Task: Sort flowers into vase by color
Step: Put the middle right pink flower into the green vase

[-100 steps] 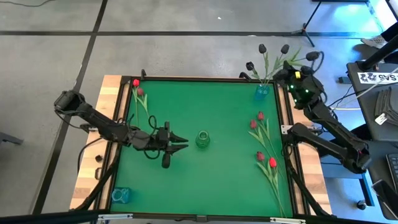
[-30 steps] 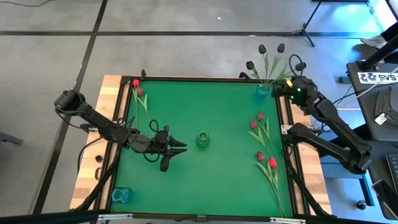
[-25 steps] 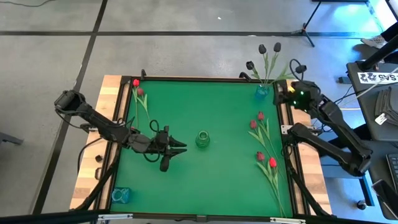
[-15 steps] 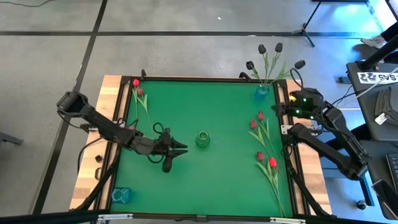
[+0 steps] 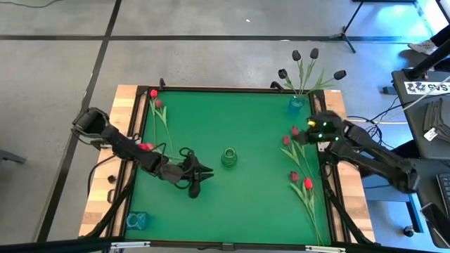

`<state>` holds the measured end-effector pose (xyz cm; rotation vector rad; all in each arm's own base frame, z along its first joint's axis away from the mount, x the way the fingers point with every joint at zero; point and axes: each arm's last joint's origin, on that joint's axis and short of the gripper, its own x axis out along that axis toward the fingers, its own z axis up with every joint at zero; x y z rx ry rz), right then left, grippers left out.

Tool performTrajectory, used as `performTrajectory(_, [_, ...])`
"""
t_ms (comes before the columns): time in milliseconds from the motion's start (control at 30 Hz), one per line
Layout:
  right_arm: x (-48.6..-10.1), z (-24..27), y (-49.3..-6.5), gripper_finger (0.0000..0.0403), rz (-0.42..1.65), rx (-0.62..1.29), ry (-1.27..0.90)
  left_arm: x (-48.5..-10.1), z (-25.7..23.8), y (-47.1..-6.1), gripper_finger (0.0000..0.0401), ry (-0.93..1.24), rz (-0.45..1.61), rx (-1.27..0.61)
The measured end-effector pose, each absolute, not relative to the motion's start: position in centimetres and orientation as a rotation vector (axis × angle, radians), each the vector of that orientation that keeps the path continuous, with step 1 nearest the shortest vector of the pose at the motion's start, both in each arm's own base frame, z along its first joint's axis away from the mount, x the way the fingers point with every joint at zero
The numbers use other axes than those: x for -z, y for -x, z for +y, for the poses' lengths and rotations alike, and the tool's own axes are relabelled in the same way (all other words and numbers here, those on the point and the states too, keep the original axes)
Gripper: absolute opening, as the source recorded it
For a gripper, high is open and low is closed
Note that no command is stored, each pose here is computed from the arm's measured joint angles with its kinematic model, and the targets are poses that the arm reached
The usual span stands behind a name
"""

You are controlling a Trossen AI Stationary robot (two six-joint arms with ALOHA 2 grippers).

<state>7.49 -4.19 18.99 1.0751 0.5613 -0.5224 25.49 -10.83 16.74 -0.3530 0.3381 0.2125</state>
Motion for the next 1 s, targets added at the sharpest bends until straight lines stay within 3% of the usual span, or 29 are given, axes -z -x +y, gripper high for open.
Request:
performTrajectory(300, [-17.4,-1.8,-10.2,0.0117,0.659,0.492,-1.052,-16.8,-10.2,-25.7,0.0088,0.287,0.294,-0.312])
performTrajectory(567, [-15.3,-0.5,-12.1,0.0117,0.900,0.653,-0.962,-16.9,-9.2,-26.1,0.0088,0.281,0.288,-0.344])
performTrajectory(833, [-18.7,-0.6,-16.2,0.0087,0.994,0.765,-0.675,-16.9,-9.7,-26.0,0.0088,0.294,0.283,-0.327])
performTrajectory(1000, [-16.6,-1.6,-16.7,0.0086,1.160,0.897,-0.639,-16.9,-10.5,-25.6,0.0088,0.288,0.287,-0.297])
